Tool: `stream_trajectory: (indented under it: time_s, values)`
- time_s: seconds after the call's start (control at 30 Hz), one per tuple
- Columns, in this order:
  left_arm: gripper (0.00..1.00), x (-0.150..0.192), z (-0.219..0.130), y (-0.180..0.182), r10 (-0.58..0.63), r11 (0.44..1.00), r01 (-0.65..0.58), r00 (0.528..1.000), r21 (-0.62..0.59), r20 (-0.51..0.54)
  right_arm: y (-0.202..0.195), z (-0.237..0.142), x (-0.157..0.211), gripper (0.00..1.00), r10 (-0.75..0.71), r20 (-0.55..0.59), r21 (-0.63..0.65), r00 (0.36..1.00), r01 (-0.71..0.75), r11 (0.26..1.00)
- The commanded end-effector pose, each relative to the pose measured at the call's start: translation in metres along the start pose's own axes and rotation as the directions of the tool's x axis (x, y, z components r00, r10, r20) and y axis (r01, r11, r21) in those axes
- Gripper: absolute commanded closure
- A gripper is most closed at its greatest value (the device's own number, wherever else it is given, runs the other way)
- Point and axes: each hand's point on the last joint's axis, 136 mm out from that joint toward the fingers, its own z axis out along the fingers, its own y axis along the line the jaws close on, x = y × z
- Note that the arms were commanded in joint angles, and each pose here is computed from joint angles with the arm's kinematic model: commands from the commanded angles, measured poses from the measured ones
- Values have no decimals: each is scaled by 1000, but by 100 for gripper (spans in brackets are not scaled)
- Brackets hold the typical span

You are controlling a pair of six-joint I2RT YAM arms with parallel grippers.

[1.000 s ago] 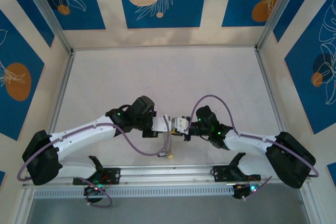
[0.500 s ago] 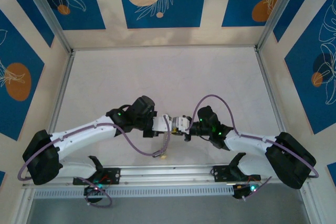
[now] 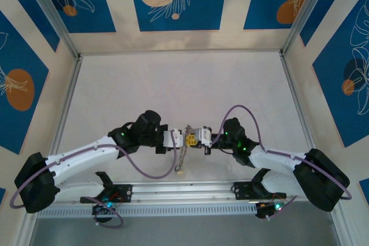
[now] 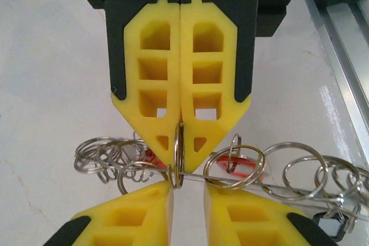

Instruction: Put the keys on the keyring

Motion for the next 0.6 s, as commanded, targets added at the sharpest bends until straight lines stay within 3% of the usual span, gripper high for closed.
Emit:
stream_trajectory:
  time_s: [0.0, 0.33, 0.57]
  values:
    - [80, -18, -1, -1, 13, 1000, -14, 995, 12, 100, 0, -3, -21, 100, -47, 80, -3, 996, 48, 999]
    - [83, -24, -14, 4, 26, 999, -20, 989, -43, 143, 0, -2, -19, 100, -51, 71, -16, 996, 52, 998]
    - [87, -24, -8, 3, 18, 1000, -16, 989, -12, 145, -1, 0, -21, 100, -51, 76, -15, 996, 52, 999]
